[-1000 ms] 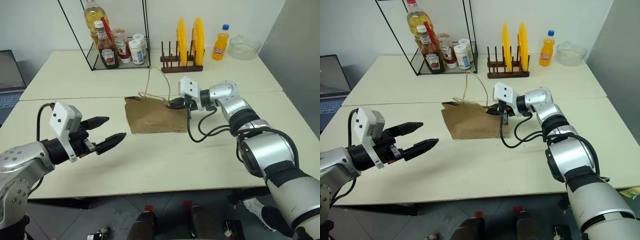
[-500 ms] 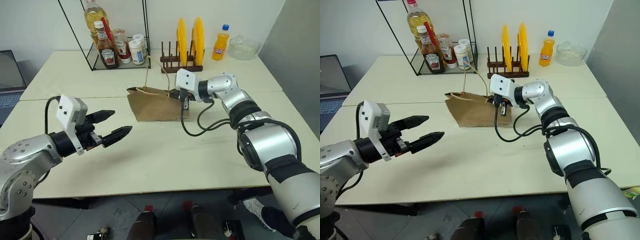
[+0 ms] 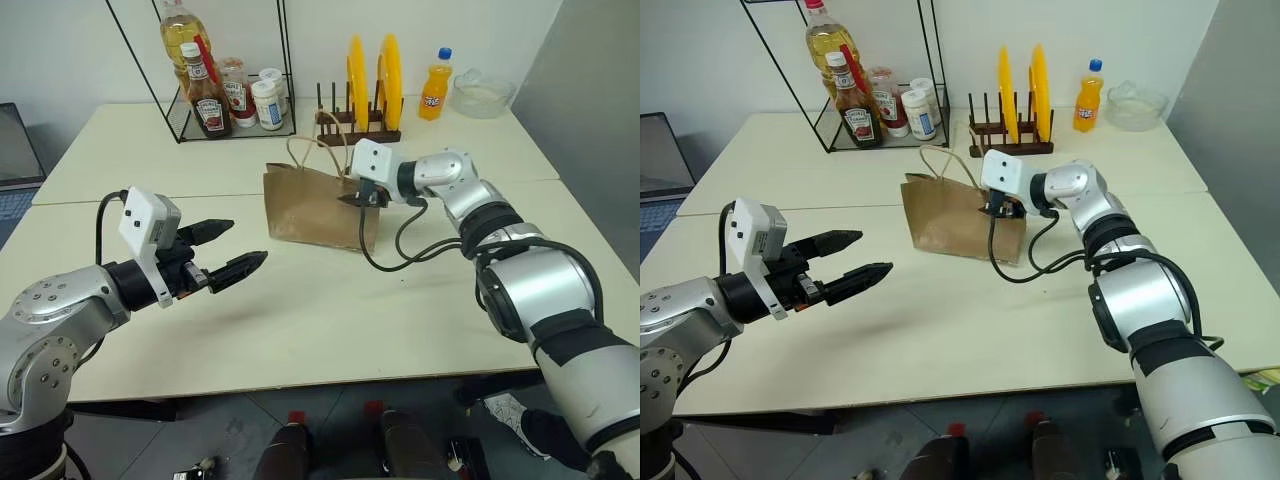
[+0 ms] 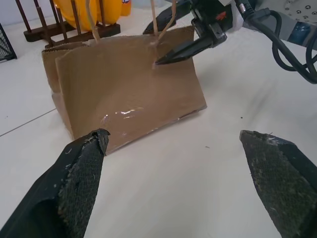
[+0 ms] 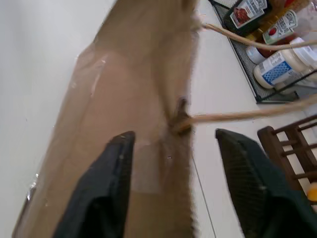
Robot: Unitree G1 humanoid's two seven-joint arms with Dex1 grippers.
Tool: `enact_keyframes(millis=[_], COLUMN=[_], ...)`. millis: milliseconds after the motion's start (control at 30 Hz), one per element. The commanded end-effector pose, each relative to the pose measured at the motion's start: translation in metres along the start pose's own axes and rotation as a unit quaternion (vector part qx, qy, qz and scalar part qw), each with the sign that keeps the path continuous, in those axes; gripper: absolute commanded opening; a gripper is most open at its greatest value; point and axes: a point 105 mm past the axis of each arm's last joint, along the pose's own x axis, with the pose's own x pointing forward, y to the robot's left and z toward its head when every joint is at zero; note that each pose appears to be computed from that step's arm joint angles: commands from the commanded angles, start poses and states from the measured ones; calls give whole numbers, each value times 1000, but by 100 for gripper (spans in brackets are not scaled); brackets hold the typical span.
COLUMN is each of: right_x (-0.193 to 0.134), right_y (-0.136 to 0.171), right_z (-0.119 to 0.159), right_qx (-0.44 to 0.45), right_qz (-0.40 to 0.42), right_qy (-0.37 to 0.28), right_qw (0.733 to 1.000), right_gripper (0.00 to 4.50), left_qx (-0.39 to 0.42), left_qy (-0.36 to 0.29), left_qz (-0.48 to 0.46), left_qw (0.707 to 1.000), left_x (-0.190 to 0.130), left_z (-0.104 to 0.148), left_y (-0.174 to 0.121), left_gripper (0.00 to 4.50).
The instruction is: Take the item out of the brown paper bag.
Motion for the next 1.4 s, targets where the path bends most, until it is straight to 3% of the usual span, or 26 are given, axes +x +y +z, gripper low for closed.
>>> enact_keyframes(millis=[33, 67, 200, 267, 367, 533, 733, 1000, 1200, 1400], right_x=[-26, -31, -55, -59, -65, -81, -98, -110, -107, -103], right_y=[-12, -12, -12, 10, 55, 86, 94, 110, 121, 109], right_z=[6, 6, 9, 10, 1, -1, -2, 21, 21, 14], right_qx=[15, 25, 101, 169, 243, 290, 315, 325, 331, 325], right_qz=[6, 11, -17, -66, -165, -275, -339, -324, -306, -308], right_qy=[-43, -54, -137, -162, -129, -77, -54, -91, -91, -94], right_qw=[999, 998, 985, 970, 947, 913, 885, 884, 888, 889], right_gripper=[409, 446, 449, 449, 449, 449, 449, 449, 449, 449], left_qx=[13, 10, 22, 59, 117, 170, 204, 220, 216, 206], left_qy=[-22, -25, -37, -53, -52, -41, -1, 50, 104, 185], left_qz=[14, 17, 46, 86, 122, 157, 143, 103, -57, -220], left_qw=[1000, 999, 998, 993, 984, 972, 968, 969, 969, 935], left_x=[-7, -9, -4, 11, 46, 98, 147, 164, 152, 111], left_z=[16, 17, 31, 45, 60, 78, 70, 54, 38, 22], left_y=[10, 14, 50, 82, 121, 147, 130, 116, 93, 79], left_gripper=[450, 450, 450, 450, 450, 450, 450, 450, 450, 450])
